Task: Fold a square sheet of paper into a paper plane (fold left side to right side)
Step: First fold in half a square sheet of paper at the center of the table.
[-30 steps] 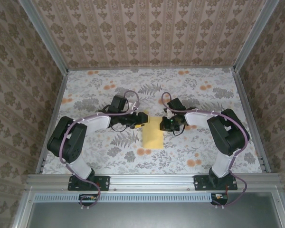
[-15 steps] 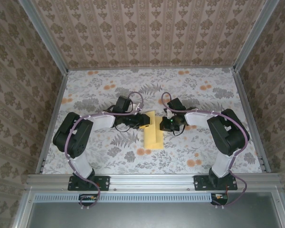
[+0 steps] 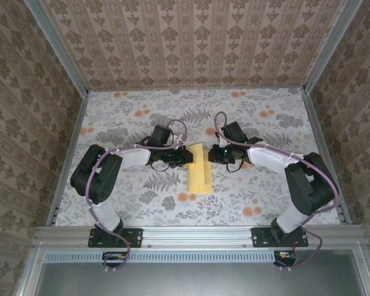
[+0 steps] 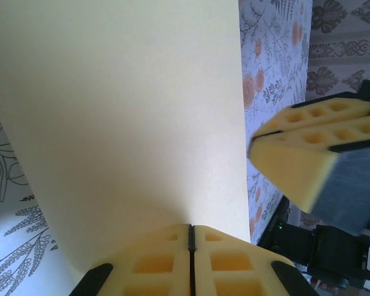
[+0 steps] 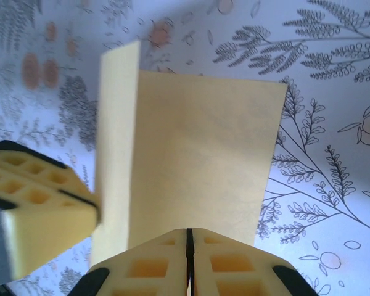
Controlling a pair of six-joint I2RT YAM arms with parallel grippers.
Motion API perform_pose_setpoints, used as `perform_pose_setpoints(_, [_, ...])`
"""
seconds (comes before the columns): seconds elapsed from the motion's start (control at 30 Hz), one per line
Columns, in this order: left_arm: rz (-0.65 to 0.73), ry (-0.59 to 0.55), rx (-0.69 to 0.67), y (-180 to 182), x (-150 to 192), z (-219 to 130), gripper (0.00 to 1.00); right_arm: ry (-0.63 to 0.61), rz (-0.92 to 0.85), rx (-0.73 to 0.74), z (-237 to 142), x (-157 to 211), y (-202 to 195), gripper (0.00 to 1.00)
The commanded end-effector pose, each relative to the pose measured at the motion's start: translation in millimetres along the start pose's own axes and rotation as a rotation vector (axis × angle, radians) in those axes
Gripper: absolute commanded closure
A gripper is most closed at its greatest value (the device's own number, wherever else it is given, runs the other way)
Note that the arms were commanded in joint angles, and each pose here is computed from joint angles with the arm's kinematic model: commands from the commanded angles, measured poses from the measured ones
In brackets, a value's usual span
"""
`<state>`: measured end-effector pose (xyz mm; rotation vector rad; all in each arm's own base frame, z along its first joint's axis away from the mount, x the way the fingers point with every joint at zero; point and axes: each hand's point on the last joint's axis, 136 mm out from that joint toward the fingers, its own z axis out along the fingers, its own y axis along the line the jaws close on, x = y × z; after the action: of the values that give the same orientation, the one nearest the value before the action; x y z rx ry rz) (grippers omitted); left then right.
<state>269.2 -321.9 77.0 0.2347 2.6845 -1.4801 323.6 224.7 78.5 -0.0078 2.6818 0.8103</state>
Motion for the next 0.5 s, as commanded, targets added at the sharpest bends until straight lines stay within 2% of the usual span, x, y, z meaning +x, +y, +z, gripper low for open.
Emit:
perform_pose_setpoints(0.0, [0.017, 0.003, -0.012, -2, -2, 1, 0.93, -0.02, 0.03, -0.038, -10, -1, 8, 0.84])
perform_pose_setpoints(0.07, [0.017, 0.005, -0.013, -2, -1, 1, 0.93, -0.018, 0.041, -0.109, -9, -1, 20, 0.75])
perform_pose_setpoints(0.23, [0.018, 0.005, -0.013, -2, -2, 1, 0.94, 0.007, 0.077, -0.192, -2, 0, 31, 0.61])
perform_pose_setpoints(0.33, [0.017, 0.005, -0.014, -2, -2, 1, 0.94, 0.04, 0.094, -0.191, 5, 5, 29, 0.57])
perform_pose_setpoints(0.47, [0.019, 0.003, -0.014, -2, -2, 1, 0.95, 0.082, 0.117, -0.2, 14, 11, 29, 0.56])
